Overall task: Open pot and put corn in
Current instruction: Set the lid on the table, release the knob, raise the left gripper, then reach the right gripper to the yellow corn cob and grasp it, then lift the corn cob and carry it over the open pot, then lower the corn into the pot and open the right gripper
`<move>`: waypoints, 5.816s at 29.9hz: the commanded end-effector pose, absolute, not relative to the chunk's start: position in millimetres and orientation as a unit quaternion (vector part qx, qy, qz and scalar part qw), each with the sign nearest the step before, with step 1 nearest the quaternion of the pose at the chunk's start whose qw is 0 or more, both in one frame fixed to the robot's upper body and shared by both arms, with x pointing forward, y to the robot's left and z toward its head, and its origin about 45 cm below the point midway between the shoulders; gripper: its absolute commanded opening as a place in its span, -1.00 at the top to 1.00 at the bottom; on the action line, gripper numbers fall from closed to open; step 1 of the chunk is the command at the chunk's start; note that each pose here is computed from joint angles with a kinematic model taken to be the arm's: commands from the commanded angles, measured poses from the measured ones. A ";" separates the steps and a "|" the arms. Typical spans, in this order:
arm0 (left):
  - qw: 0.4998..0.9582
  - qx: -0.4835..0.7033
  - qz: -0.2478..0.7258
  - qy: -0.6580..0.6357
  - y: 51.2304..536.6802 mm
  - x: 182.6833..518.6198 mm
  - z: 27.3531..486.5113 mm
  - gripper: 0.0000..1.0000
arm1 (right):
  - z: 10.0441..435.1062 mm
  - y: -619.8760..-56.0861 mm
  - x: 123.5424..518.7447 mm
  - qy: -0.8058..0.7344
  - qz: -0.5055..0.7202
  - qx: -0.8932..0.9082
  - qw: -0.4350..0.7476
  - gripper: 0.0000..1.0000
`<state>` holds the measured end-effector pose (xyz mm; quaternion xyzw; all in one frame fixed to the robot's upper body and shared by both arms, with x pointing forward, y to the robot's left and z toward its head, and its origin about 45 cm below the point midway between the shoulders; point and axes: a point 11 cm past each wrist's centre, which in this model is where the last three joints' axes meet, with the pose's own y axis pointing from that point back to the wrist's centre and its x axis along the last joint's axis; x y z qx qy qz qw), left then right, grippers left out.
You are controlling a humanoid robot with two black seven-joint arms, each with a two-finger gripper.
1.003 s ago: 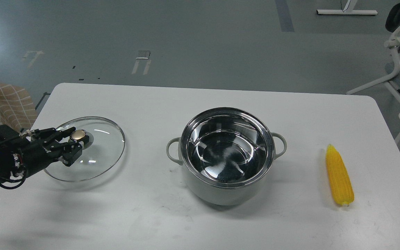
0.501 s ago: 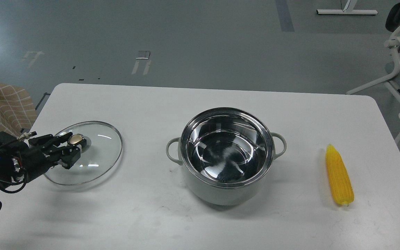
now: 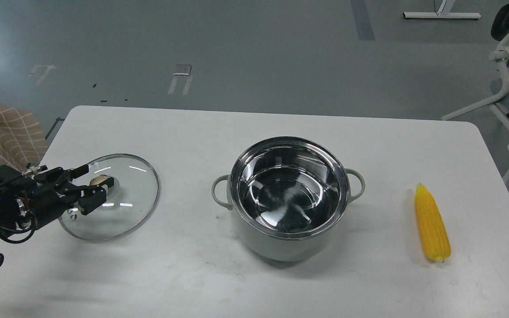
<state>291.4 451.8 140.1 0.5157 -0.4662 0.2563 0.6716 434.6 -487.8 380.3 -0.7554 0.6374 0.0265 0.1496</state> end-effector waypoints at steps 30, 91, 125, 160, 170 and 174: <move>0.802 -0.192 0.561 -0.069 381.9 474.7 402.3 -0.92 | 243.5 -455.1 336.3 0.321 -0.280 -0.736 -0.526 -1.00; 0.792 -0.206 0.571 -0.068 392.1 470.4 400.6 -0.93 | 174.5 -399.8 331.1 0.333 -0.291 -0.705 -0.555 1.00; 0.795 -0.208 0.566 -0.069 387.8 471.3 403.5 -0.93 | 211.0 -144.0 317.0 0.115 -0.412 -0.841 -0.333 -0.04; 0.794 -0.224 0.561 -0.071 386.2 473.1 412.5 -0.95 | 434.5 -281.6 477.8 0.514 -0.245 -0.821 -0.024 -1.00; 0.790 -0.226 0.567 -0.063 386.8 478.2 412.4 -0.95 | 407.8 -364.1 491.1 0.580 -0.044 -0.805 0.121 -1.00; 0.788 -0.225 0.572 -0.033 372.6 489.9 391.5 -0.95 | 393.3 -376.3 487.8 0.586 0.008 -0.793 0.170 -1.00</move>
